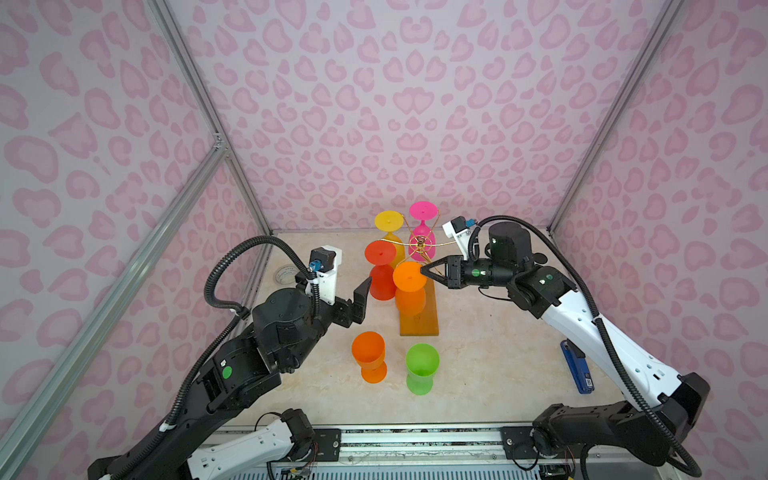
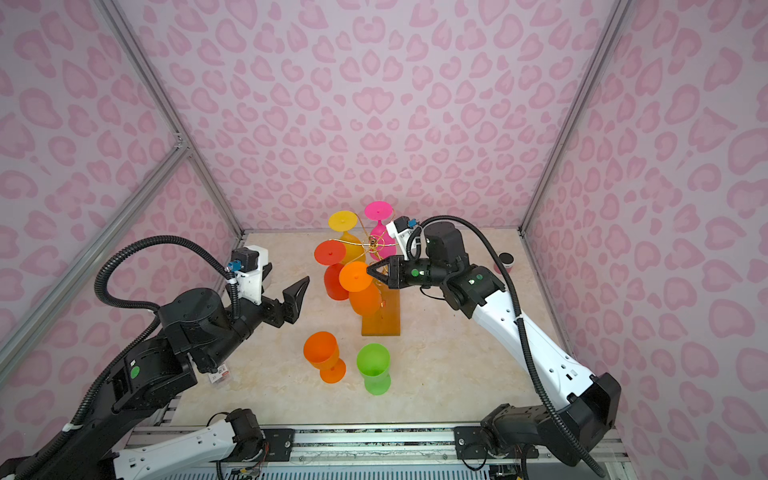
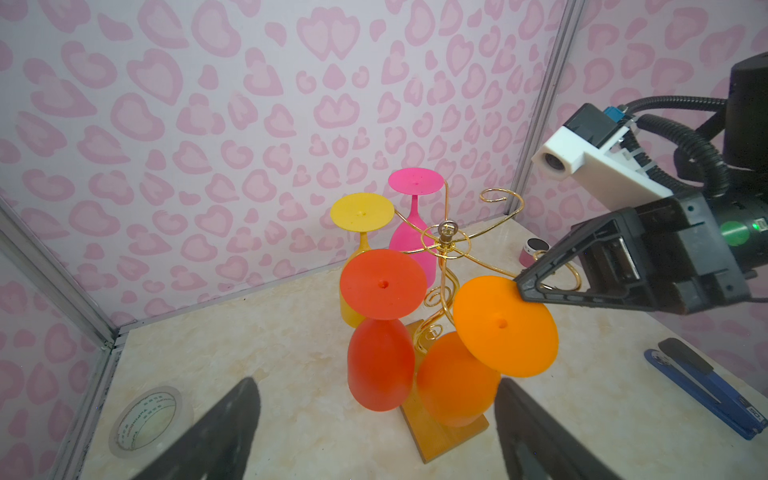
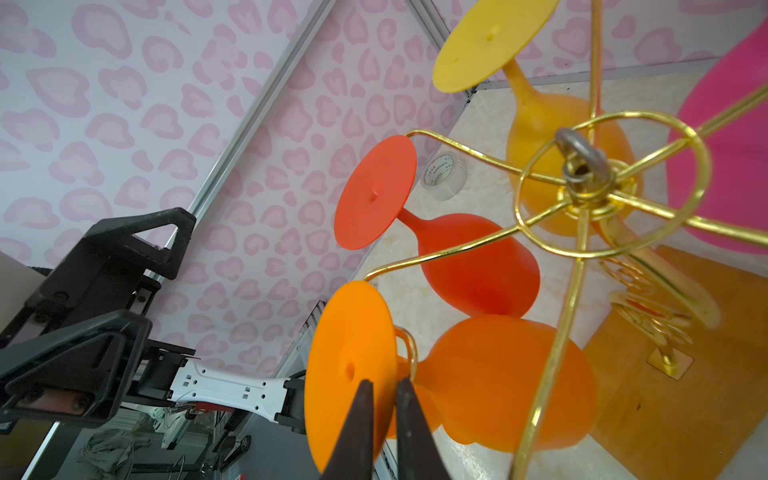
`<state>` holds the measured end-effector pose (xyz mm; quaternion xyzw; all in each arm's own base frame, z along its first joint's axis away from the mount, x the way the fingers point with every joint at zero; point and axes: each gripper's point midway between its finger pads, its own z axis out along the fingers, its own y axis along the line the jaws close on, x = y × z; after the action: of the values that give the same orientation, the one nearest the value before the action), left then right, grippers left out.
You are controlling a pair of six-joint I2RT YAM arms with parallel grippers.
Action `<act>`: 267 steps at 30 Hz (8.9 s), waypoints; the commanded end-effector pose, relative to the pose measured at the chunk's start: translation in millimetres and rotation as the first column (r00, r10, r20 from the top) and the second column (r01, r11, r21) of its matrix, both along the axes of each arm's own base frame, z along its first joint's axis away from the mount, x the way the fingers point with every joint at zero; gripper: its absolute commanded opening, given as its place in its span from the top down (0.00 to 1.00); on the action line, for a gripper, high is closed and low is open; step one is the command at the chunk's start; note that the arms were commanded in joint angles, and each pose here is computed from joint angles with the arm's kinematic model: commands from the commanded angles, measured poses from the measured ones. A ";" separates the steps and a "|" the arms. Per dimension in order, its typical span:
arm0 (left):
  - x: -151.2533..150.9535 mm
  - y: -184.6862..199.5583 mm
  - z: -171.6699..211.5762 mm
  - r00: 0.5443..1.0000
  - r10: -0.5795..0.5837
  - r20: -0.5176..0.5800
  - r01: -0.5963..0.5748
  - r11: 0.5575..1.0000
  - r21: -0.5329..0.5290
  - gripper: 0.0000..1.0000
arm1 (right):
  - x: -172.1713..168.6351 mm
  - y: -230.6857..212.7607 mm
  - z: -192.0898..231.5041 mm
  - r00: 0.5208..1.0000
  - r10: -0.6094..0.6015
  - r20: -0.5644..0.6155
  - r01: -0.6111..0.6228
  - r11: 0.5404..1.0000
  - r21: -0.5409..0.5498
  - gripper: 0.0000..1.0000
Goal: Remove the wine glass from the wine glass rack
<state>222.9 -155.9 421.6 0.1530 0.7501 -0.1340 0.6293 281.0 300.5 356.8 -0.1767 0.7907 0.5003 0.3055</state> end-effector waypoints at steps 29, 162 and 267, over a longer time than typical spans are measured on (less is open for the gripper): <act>1.9 0.0 8.0 1.000 -0.003 0.018 0.003 0.999 -0.045 0.10 | 5.1 -2.6 22.1 0.995 0.069 -0.072 -0.052 0.974 0.220 1.00; 17.3 -19.1 -2.0 0.999 -0.049 -0.018 0.048 0.998 -0.044 0.10 | -1.2 -49.3 39.4 0.979 0.053 -0.199 0.040 0.897 0.440 1.00; 30.3 -112.9 26.8 0.539 -0.833 0.122 0.713 0.375 -0.593 0.13 | -73.4 -73.6 204.5 0.979 0.095 0.178 -0.183 0.789 0.586 1.00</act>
<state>259.7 -267.4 440.6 0.2595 0.5876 -0.6395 0.4224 210.4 228.3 553.0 -0.1511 0.5710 0.7287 0.3467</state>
